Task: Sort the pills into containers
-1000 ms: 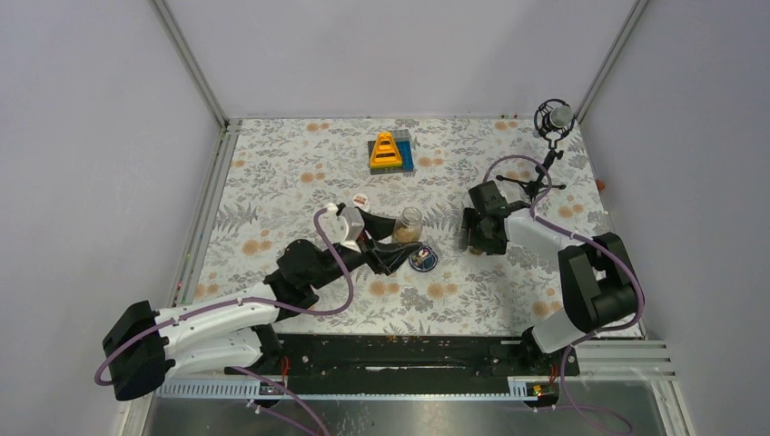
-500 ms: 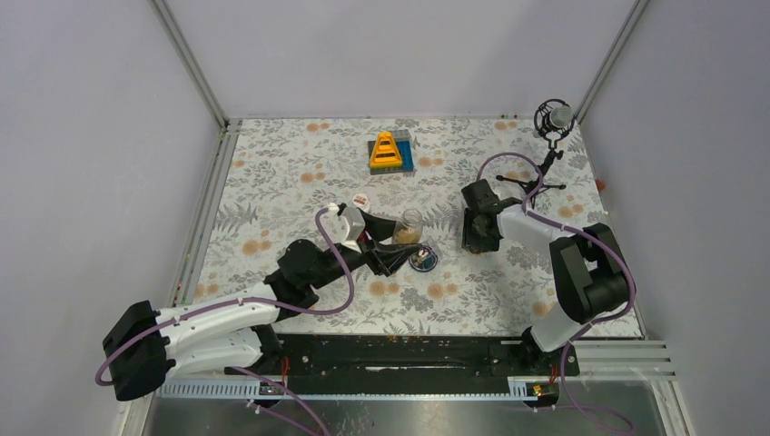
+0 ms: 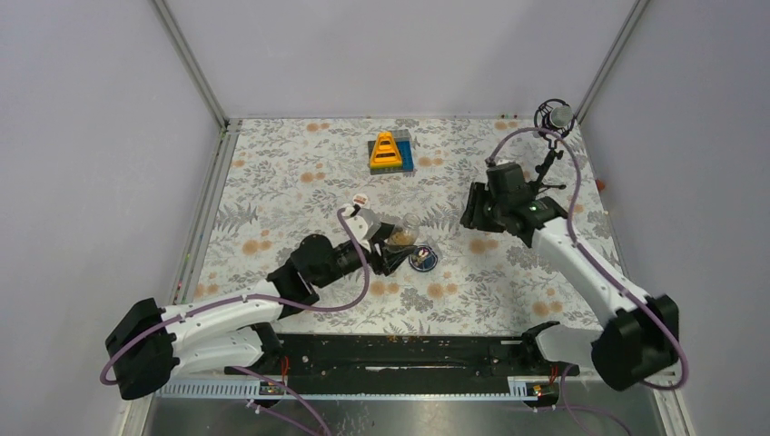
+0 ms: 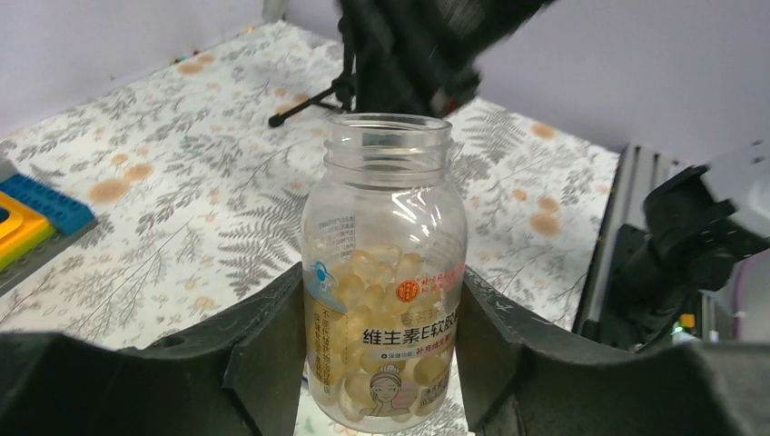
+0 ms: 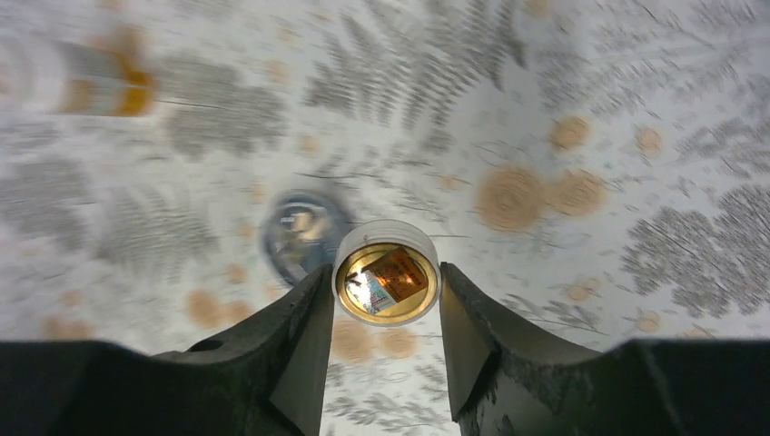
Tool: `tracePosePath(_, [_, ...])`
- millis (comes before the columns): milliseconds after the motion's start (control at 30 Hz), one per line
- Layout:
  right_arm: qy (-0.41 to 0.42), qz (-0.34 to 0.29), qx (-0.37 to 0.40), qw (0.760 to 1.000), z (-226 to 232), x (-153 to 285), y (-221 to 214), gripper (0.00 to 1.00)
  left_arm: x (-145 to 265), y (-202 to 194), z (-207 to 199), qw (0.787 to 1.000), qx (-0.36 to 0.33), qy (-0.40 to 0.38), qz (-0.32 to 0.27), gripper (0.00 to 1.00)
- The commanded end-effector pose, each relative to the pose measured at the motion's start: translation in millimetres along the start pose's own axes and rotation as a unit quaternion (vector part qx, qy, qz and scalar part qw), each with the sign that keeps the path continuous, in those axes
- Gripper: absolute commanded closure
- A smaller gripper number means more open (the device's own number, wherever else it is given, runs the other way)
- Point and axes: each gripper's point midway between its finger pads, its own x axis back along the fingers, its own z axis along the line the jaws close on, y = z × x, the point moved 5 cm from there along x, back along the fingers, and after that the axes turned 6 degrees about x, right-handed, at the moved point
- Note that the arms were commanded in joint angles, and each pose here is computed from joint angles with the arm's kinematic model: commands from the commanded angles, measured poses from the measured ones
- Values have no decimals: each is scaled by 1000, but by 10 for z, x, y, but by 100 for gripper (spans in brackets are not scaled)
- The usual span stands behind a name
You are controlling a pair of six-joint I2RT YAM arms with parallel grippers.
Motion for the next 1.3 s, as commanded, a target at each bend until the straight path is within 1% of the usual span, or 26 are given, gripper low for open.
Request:
tracePosePath(0, [156,-54,4,986,412,651,252,64,-73,158,93,999,-42,22,-3,100])
tracePosePath(100, [241,-74,28,967,590,976,302,64,-63,147,127,998,-50,24,9,100])
tracePosePath(267, [388,-80,53,917,880,1390,285,64,-78,179,130,998,-57,23,30,100])
tracePosePath(367, [437,-71,51,895,980,1513,295,64,-88,158,106,997,-60,13,45,100])
tracePosePath(467, [466,-78,52,880,1048,1579,325,64,-95,150,52,996,-62,-9,56,100])
tracePosePath(567, [477,-73,56,874,1092,1599,334,64,-103,146,7,995,-72,-30,67,100])
tracePosePath(667, [483,-69,64,871,1132,1596,329,63,-113,151,4,994,-74,-32,74,100])
tracePosePath(867, [475,-53,84,874,1165,1555,271,63,-124,189,-11,993,-81,-38,74,100])
tracePosePath(1067, [460,-26,110,881,1161,1516,205,62,-122,138,-55,989,-96,-66,94,100])
tracePosePath(1267, [445,-6,132,885,1145,1476,155,62,-138,149,-67,985,-114,-77,101,100])
